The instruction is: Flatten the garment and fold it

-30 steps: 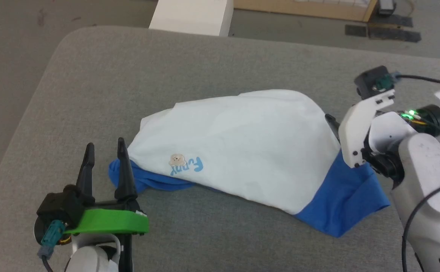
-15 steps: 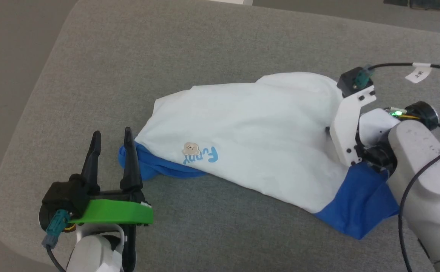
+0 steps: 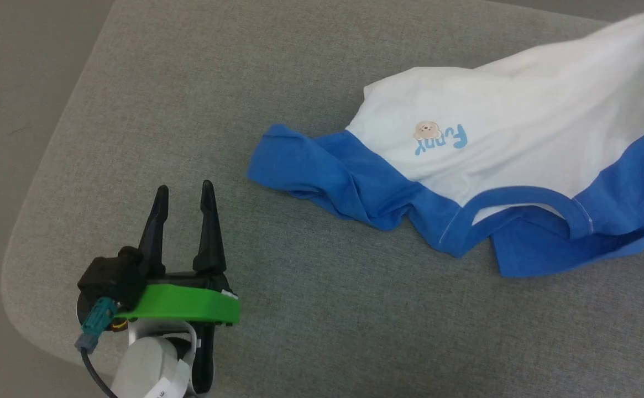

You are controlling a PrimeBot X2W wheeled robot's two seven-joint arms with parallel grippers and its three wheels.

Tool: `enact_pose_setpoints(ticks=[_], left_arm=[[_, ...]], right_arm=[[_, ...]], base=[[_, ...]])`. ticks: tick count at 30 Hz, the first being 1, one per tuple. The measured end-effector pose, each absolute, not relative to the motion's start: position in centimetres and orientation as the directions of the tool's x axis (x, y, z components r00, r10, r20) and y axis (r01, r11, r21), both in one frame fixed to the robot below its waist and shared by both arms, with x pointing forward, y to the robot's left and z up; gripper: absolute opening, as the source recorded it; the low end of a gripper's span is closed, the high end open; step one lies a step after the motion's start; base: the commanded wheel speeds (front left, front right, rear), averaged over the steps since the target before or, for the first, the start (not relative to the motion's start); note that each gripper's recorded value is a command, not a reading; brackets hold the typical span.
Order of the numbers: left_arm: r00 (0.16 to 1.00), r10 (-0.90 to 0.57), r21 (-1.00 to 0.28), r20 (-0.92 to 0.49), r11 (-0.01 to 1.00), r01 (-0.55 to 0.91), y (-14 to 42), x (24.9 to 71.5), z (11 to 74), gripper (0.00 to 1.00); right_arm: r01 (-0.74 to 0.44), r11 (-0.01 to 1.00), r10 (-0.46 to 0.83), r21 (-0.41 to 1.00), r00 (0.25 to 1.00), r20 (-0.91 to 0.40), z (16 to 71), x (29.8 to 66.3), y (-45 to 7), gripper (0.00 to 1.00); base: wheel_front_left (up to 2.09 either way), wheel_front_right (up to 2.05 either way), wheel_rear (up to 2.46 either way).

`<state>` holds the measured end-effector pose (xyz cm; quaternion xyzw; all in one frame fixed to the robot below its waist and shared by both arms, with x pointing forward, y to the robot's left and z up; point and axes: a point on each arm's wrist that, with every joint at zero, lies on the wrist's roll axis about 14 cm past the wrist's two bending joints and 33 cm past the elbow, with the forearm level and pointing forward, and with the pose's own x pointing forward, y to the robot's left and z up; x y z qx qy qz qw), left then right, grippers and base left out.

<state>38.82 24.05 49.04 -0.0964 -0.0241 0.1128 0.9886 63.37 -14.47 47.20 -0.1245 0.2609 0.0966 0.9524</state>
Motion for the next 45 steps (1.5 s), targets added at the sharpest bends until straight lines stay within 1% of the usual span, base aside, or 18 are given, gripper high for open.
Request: enact_pose_setpoints(ticks=[2, 4, 6, 10, 12, 14, 17, 20, 24, 26, 28, 30, 34, 40, 45], left_arm=[[0.973, 0.23, -0.197, 0.021, 0.955, -0.221, 24.1, 38.7, 48.9, 1.0], [0.973, 0.229, -0.198, 0.023, 0.955, -0.22, 24.1, 38.6, 49.0, 1.0], [0.973, 0.227, -0.202, 0.029, 0.955, -0.217, 24.0, 38.5, 49.2, 1.0], [0.973, 0.227, -0.212, 0.046, 0.954, -0.212, 23.9, 37.9, 49.9, 1.0], [0.974, 0.22, -0.22, 0.055, 0.954, -0.203, 23.8, 37.5, 50.2, 1.0], [0.974, 0.219, -0.227, 0.059, 0.953, -0.2, 23.7, 36.9, 50.4, 1.0], [0.974, 0.215, -0.239, 0.067, 0.952, -0.193, 23.5, 36.1, 50.7, 1.0], [0.976, 0.2, -0.249, 0.083, 0.953, -0.174, 23.0, 35.7, 51.1, 1.0], [0.981, 0.163, -0.26, 0.102, 0.956, -0.132, 21.8, 35.9, 51.7, 1.0], [0.983, 0.146, -0.264, 0.112, 0.958, -0.113, 21.3, 36.1, 52.0, 1.0], [0.984, 0.131, -0.267, 0.12, 0.959, -0.095, 20.7, 36.4, 52.2, 1.0], [0.986, 0.117, -0.272, 0.121, 0.959, -0.08, 20.3, 36.5, 52.2, 1.0], [0.99, 0.095, -0.28, 0.106, 0.958, -0.062, 19.5, 36.9, 51.7, 1.0], [0.992, 0.099, -0.288, 0.08, 0.955, -0.072, 19.6, 37.6, 50.9, 1.0], [0.992, 0.12, -0.286, 0.05, 0.953, -0.101, 20.2, 37.7, 50.0, 1.0]], right_arm=[[-0.258, 0.949, 0.128, -0.179, 0.839, -0.529, 46.5, 63.1, -13.8, 1.0], [-0.256, 0.952, 0.144, -0.167, 0.857, -0.495, 47.3, 63.2, -13.4, 1.0], [-0.254, 0.956, 0.166, -0.149, 0.883, -0.439, 48.7, 63.3, -12.9, 1.0], [-0.267, 0.958, 0.231, -0.106, 0.934, -0.273, 52.5, 62.4, -11.6, 1.0], [-0.28, 0.958, 0.263, -0.058, 0.942, -0.208, 53.5, 60.9, -11.1, 1.0], [-0.287, 0.957, 0.277, -0.041, 0.946, -0.171, 53.7, 59.2, -11.1, 1.0], [-0.278, 0.96, 0.275, 0.002, 0.948, -0.16, 53.1, 56.0, -12.0, 1.0], [-0.237, 0.971, 0.238, 0.032, 0.953, -0.185, 51.7, 52.8, -14.0, 1.0], [-0.163, 0.986, 0.169, 0.045, 0.943, -0.285, 48.8, 48.3, -17.1, 1.0], [-0.135, 0.99, 0.144, 0.052, 0.918, -0.368, 46.9, 46.2, -18.0, 1.0], [-0.118, 0.992, 0.126, 0.045, 0.873, -0.471, 44.8, 44.1, -18.7, 1.0], [-0.111, 0.993, 0.114, 0.038, 0.835, -0.538, 43.6, 42.9, -18.9, 1.0], [-0.109, 0.993, 0.109, 0.035, 0.795, -0.596, 42.8, 42.7, -18.5, 1.0], [-0.148, 0.989, 0.102, -0.019, 0.762, -0.64, 42.1, 45.2, -17.5, 1.0], [-0.203, 0.978, 0.112, -0.036, 0.672, -0.732, 38.9, 45.3, -16.2, 1.0]], base=[[0.0, 0.0, 0.0], [0.0, 0.0, 0.0], [0.0, 0.0, 0.0], [0.0, 0.0, 0.0], [0.0, 0.0, 0.0], [0.0, 0.0, 0.0], [0.0, 0.0, 0.0], [0.0, 0.0, 0.0], [0.0, 0.0, 0.0], [0.0, 0.0, 0.0], [0.0, 0.0, 0.0], [0.0, 0.0, 0.0], [0.0, 0.0, 0.0], [0.0, 0.0, 0.0], [0.0, 0.0, 0.0]])
